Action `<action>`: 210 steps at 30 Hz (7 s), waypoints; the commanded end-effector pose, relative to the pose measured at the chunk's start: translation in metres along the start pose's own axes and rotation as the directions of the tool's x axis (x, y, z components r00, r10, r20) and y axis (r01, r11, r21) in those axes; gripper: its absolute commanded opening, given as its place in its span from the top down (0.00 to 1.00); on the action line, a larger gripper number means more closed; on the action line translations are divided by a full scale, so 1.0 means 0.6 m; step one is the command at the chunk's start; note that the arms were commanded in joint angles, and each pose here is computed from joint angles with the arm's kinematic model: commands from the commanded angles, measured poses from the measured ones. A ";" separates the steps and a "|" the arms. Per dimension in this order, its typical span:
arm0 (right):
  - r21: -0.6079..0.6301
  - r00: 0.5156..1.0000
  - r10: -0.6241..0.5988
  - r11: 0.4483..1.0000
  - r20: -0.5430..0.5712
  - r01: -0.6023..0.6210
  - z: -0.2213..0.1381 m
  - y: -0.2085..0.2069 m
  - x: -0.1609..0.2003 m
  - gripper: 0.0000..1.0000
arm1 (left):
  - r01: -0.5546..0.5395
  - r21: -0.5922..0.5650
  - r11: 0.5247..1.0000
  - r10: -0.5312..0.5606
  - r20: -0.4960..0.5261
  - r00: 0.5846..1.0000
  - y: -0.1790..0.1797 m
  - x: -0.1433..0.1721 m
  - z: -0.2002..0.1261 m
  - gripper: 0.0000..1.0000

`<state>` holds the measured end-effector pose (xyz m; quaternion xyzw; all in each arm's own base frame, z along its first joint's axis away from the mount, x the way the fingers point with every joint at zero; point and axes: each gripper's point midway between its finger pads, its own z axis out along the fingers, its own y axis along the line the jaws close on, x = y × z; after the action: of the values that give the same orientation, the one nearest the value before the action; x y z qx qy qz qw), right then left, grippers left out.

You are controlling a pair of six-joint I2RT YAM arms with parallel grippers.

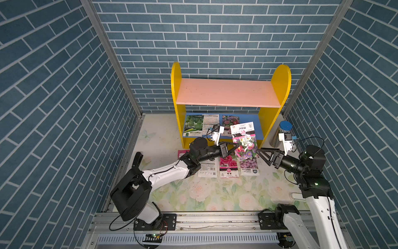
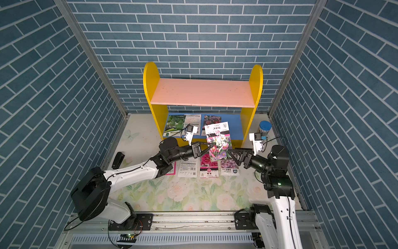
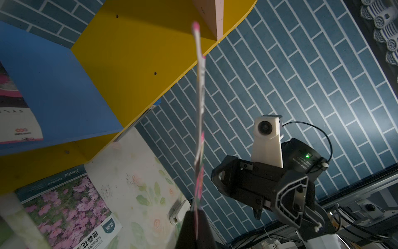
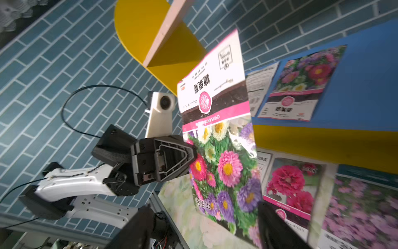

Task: Take the seed bag off the shelf
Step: Pick up the seed packet from the shelf, then place the seed packet at the center of the board, then pick up the seed packet from the shelf.

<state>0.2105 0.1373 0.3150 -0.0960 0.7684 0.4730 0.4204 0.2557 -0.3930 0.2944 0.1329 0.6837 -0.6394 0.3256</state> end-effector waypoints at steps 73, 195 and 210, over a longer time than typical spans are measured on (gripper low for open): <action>0.400 0.982 0.010 0.914 -0.191 0.069 -0.097 -0.008 0.069 0.00 | 0.203 -0.613 0.764 -0.469 -0.310 0.827 0.203 0.475 0.074 0.68; 0.475 0.941 -0.313 0.814 -0.127 0.335 0.301 -0.148 -0.036 0.10 | -0.439 -0.665 0.604 0.448 -0.173 0.877 0.021 -0.006 -0.272 0.00; 0.255 0.994 -0.007 0.966 -0.108 0.034 0.262 -0.168 0.046 0.16 | -0.453 -0.589 0.669 0.444 -0.171 0.879 0.004 0.010 -0.267 0.00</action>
<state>0.3389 0.2093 0.1876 -0.0806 0.8603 0.3085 0.3977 0.2107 -0.2394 0.2833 0.1840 0.8073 -0.2700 0.4915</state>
